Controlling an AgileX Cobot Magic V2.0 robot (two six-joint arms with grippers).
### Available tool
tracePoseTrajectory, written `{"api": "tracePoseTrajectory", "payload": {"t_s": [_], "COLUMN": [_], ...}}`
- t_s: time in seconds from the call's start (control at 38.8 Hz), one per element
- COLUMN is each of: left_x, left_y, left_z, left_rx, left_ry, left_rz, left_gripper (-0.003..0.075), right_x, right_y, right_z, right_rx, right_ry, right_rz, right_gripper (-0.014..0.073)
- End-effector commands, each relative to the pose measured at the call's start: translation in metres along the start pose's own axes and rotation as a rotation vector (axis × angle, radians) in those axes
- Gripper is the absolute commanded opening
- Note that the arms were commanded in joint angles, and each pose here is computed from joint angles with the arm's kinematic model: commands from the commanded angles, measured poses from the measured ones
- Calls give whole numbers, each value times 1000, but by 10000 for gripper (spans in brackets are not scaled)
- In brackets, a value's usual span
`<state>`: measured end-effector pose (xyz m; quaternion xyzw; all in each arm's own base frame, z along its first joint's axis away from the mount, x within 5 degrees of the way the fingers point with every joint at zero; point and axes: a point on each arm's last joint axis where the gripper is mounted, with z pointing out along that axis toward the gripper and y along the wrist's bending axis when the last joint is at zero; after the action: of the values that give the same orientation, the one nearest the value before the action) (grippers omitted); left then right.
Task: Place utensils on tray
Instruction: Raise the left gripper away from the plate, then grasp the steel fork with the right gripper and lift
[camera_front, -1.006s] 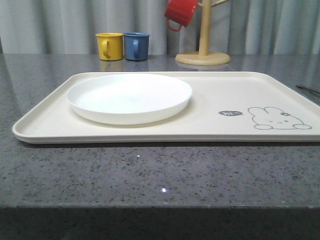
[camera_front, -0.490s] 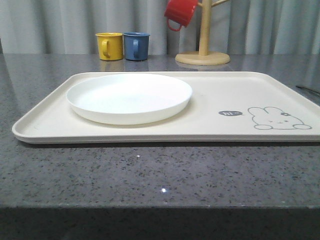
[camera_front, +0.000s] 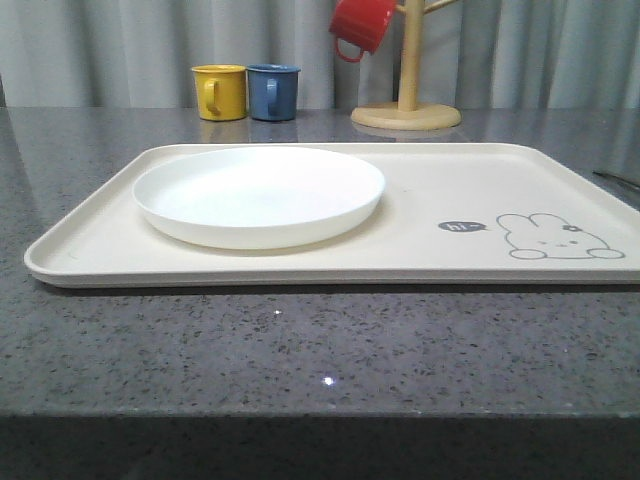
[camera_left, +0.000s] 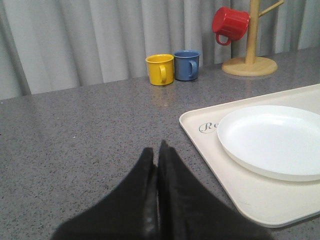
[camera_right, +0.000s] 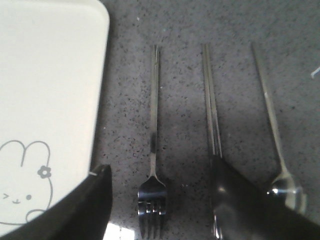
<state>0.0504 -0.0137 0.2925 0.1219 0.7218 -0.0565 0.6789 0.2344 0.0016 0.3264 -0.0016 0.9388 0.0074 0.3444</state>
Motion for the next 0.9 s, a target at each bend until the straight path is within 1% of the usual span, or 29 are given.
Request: {"api": "tracePoseTrajectory", "payload": {"t_s": [0.0, 0.1, 0.31, 0.72, 0.8, 0.88], "left_x": [-16, -16, -16, -16, -16, -16], "left_y": [1, 1, 1, 1, 1, 1], "left_z": [-2, -2, -2, -2, -2, -2], "left_rx": [-10, -10, -10, -10, -10, -10], "left_ry": [-102, -102, -102, -102, -102, -102], "left_rz": [-21, -21, -21, -21, -21, -21], "left_gripper": [-18, -18, -18, -18, -18, -18], "right_x": [-16, -19, -23, -21, -20, -19], "right_y": [1, 1, 1, 1, 1, 1], "right_z": [9, 28, 56, 94, 96, 98], "right_rx": [-4, -13, -18, -18, -18, -18], "right_ry": [1, 56, 123, 198, 209, 216], "right_rz": [-12, -1, 6, 10, 10, 10], "right_gripper": [453, 453, 453, 451, 400, 304]}}
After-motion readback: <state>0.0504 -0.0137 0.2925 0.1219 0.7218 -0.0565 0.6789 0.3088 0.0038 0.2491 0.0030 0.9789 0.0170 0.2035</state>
